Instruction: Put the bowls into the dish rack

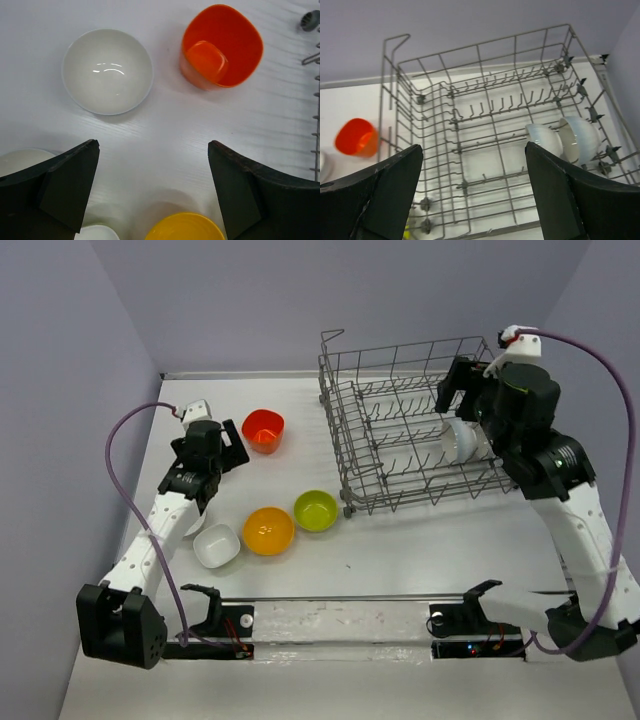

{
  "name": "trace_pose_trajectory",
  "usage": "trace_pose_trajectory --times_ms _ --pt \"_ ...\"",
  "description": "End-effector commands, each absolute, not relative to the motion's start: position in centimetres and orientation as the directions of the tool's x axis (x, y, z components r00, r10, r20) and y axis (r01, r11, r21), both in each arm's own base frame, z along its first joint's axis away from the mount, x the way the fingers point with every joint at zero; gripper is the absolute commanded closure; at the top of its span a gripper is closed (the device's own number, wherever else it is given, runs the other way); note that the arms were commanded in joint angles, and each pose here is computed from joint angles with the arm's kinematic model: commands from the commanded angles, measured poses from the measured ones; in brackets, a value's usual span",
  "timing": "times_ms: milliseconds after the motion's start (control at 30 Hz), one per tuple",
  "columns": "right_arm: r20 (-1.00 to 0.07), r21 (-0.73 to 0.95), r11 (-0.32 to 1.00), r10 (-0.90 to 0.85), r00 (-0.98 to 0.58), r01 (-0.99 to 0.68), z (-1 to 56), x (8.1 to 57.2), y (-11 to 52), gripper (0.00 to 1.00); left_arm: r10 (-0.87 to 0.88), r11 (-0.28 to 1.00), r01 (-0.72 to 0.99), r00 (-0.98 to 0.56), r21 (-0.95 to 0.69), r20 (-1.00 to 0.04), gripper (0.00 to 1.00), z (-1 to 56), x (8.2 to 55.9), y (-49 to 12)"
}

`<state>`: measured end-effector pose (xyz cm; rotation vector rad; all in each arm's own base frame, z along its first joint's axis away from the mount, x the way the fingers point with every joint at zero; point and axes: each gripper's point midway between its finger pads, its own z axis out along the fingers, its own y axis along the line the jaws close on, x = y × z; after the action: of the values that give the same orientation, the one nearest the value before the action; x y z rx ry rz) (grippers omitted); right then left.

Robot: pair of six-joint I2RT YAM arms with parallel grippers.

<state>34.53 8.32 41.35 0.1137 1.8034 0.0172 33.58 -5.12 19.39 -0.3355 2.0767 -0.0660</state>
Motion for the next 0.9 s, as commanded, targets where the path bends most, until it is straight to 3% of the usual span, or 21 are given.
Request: trace_pose_trajectory --times_ms 0,400,867 --pt "-0.942 0.214 0.973 0.18 -0.283 -0.093 40.4 32.3 11.5 0.11 -0.349 0.916 -0.343 -0.422 -0.209 -0.837 0.01 19.6 34.7 -1.9" --pt "-0.921 0.328 0.913 0.252 -0.296 -0.243 41.5 29.5 13.7 0.14 -0.446 0.796 -0.584 -0.388 -0.159 -0.807 0.03 17.7 36.7 6.6" --pt "-0.922 0.338 0.901 0.26 -0.286 -0.272 42.1 28.1 13.6 0.14 -0.539 0.749 -0.649 -0.474 -0.138 -0.697 0.14 11.1 41.0 8.5"
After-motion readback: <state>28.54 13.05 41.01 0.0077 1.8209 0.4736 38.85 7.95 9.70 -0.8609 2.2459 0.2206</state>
